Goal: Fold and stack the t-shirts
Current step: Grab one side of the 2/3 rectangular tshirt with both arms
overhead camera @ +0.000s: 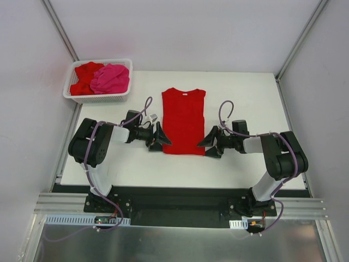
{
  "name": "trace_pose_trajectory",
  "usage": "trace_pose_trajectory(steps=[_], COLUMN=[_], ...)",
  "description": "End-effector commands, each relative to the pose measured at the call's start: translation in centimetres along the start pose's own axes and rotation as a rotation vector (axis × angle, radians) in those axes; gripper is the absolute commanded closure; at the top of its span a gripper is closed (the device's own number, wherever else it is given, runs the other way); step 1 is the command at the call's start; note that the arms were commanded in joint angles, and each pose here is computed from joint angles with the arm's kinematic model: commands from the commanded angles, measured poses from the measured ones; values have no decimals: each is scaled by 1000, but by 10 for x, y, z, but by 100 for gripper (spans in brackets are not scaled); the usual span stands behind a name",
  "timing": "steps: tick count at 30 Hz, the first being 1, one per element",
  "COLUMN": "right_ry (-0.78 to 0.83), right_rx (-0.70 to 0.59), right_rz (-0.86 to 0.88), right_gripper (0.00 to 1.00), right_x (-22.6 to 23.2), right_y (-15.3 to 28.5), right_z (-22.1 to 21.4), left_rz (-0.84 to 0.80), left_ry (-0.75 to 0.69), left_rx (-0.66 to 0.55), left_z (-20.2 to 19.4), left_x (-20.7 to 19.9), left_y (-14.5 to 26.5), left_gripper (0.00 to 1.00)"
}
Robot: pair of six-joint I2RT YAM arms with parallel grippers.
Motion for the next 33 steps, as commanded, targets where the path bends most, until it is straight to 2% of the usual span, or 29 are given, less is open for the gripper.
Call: trace_pose_trajectory(steps=[1,3,5,6,8,9,11,15,16,17,20,33], right_ry=[38,48,50,57,57,60,55,55,53,53,54,82], right_rx=[-9,-4,5,4,6,8,12,10,15,19,28,49], right_rz=[-19,-24,-30,-28,-29,-29,-31,-33,-35,-36,-39,-88], right_gripper=[26,30,41,55,72,86,99,99,99,99,99,99], right_x=[1,2,2,3,4,4,4,3,3,3,2,3], right_y=[-2,-2,-2,-3,-3,-4,-5,-4,-5,-5,-5,5], right_z=[4,2,1,3,3,4,3,5,4,3,0,-12], left_rz=[-18,-15,-16,-17,-16,-16,-15,-16,-15,-15,-16,3], left_ry=[-24,-20,-18,-18,-14,-13,-10,-7,-8,-6,-6,-2], left_rx=[0,-2,3,5,8,8,9,11,13,13,15,41], left_z=[0,0,-1,-2,-2,-2,-3,-3,-3,-3,-4,-23], left_x=[-1,0,1,1,2,2,2,3,3,3,2,3], left_y=[-2,-2,-3,-3,-3,-3,-3,-2,-3,-3,-2,6], left_gripper=[37,47,59,64,69,71,72,73,77,86,100,100])
Point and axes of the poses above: each gripper's point midway between its finger pads, its own y axis back along the fingers, its own x axis along the line the jaws close on, z = x × y, the point moved 3 cm from there along y, back along the fingers, and after that the axes turned 1 degree about -y, right-handed, at the moved point
